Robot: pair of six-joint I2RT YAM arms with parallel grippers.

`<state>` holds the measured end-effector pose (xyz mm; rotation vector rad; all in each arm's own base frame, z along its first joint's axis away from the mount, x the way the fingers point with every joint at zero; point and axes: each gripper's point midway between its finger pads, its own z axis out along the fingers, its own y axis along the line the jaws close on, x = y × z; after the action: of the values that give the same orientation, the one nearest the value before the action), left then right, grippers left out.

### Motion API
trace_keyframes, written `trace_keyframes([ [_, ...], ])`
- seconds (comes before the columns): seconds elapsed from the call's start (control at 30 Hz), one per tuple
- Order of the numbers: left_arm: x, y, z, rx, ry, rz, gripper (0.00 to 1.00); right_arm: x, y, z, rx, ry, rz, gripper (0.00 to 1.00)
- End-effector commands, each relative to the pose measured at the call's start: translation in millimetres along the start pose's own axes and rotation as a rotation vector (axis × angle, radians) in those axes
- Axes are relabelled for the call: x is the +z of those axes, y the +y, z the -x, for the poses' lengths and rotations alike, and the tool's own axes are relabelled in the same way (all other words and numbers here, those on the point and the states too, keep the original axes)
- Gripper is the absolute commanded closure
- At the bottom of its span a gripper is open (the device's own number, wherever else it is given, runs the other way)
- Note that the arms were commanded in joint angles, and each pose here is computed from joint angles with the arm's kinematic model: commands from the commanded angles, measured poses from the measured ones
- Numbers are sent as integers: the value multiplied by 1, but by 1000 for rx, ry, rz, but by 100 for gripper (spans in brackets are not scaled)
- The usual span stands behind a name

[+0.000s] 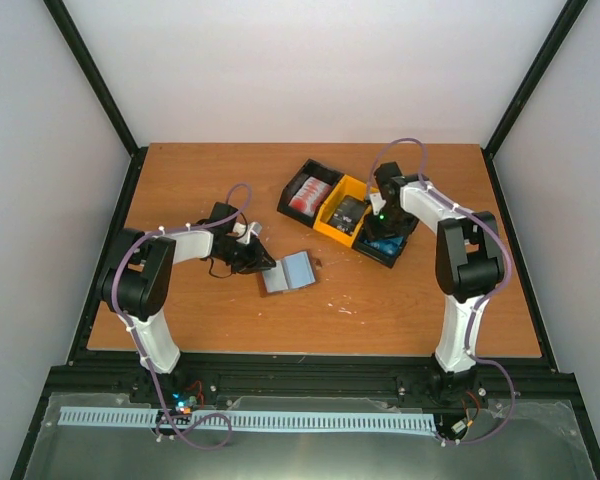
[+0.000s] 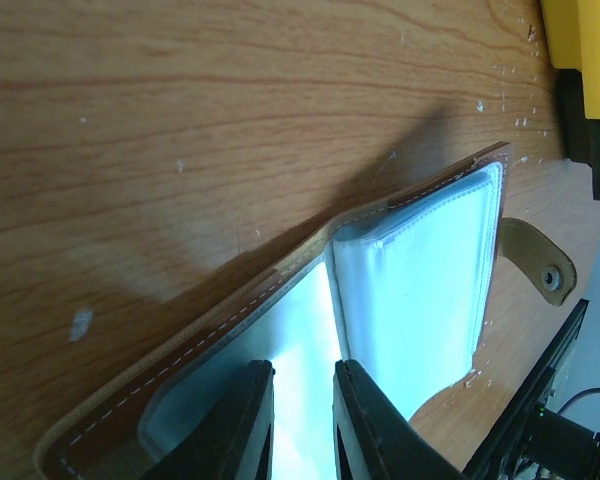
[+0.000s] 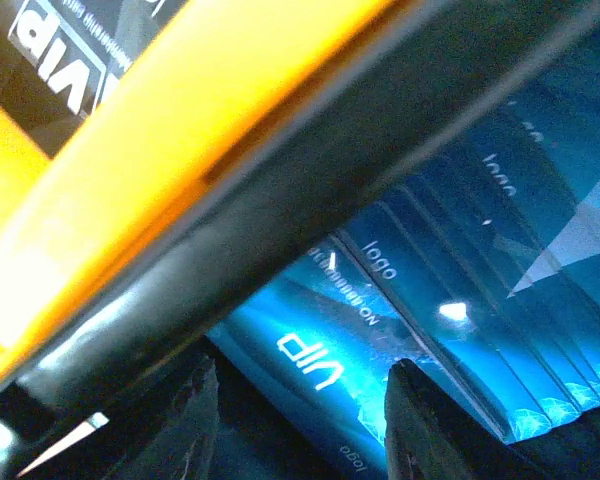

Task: Put the credit cards into the card holder
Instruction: Pick up the credit card from the storage box.

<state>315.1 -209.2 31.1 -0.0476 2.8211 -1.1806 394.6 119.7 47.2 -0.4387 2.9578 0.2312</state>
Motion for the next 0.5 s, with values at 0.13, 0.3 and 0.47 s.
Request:
trace_keyframes([
  [0.13,1,-4,8,37,-18,8,80,1,40,7,-84,-7,-47,51],
  [0.3,0,-4,10,37,-26,8,80,0,57,5,-106,-14,-51,42],
  [0.47,0,-5,11,37,-32,5,80,5,40,6,-126,7,-139,42],
])
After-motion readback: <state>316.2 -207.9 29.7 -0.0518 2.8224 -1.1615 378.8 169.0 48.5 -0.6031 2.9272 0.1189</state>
